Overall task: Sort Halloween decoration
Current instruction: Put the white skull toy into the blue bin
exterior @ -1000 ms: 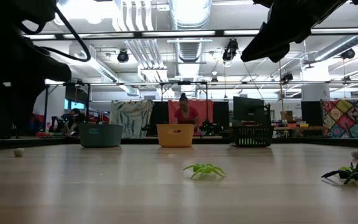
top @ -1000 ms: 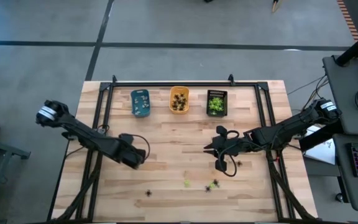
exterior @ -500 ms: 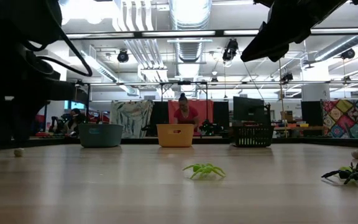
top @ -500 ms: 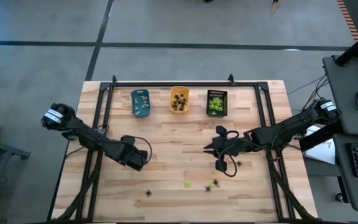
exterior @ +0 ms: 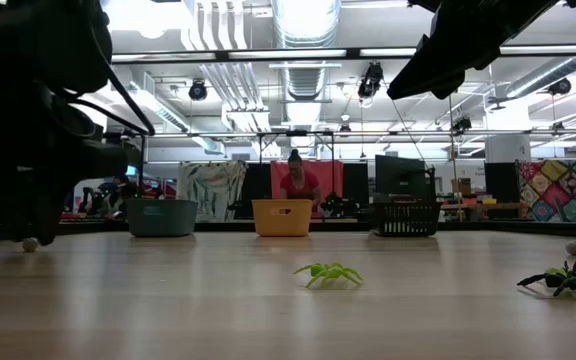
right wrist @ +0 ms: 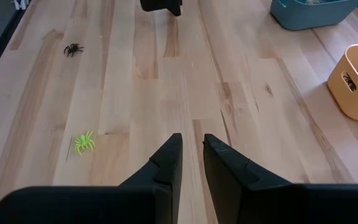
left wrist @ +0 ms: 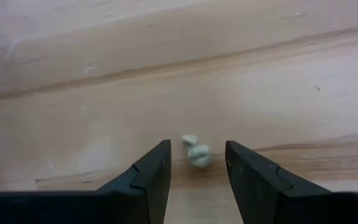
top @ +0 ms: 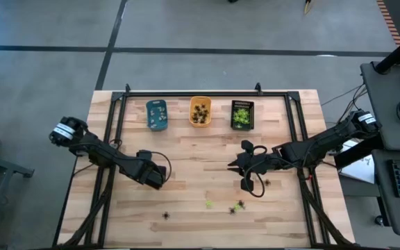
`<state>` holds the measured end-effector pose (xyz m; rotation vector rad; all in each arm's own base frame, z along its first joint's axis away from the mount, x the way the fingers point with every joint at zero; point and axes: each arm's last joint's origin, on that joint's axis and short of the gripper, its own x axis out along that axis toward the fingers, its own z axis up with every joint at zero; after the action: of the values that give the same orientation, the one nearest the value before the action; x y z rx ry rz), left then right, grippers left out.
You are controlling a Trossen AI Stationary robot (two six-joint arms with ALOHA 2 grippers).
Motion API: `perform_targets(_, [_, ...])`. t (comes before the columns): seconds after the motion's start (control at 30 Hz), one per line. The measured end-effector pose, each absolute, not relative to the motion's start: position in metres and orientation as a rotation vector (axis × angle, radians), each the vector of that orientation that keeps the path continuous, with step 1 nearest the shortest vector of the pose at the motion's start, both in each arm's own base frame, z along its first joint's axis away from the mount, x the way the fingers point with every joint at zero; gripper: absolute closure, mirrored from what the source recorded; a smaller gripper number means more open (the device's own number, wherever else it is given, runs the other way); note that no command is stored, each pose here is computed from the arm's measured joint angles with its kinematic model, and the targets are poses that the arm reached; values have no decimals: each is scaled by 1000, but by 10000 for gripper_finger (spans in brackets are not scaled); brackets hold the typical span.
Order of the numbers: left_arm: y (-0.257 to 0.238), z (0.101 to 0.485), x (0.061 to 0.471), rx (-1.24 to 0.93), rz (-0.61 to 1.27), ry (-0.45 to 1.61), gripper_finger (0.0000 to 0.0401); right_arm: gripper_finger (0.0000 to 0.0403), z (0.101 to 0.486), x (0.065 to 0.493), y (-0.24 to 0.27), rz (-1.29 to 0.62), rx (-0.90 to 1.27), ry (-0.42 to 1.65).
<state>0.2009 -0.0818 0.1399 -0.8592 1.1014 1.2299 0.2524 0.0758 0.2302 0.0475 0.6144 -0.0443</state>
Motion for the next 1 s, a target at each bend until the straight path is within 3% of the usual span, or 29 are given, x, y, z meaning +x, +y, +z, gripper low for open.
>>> perform_targets(0.67, [-83,137,203,-864,1223,1103,327,346,230,252,76,-42,39,614])
perform_targets(1.0, [-83,136,203,-868,1219,1100,334,346,230,252,76,-40,33,615])
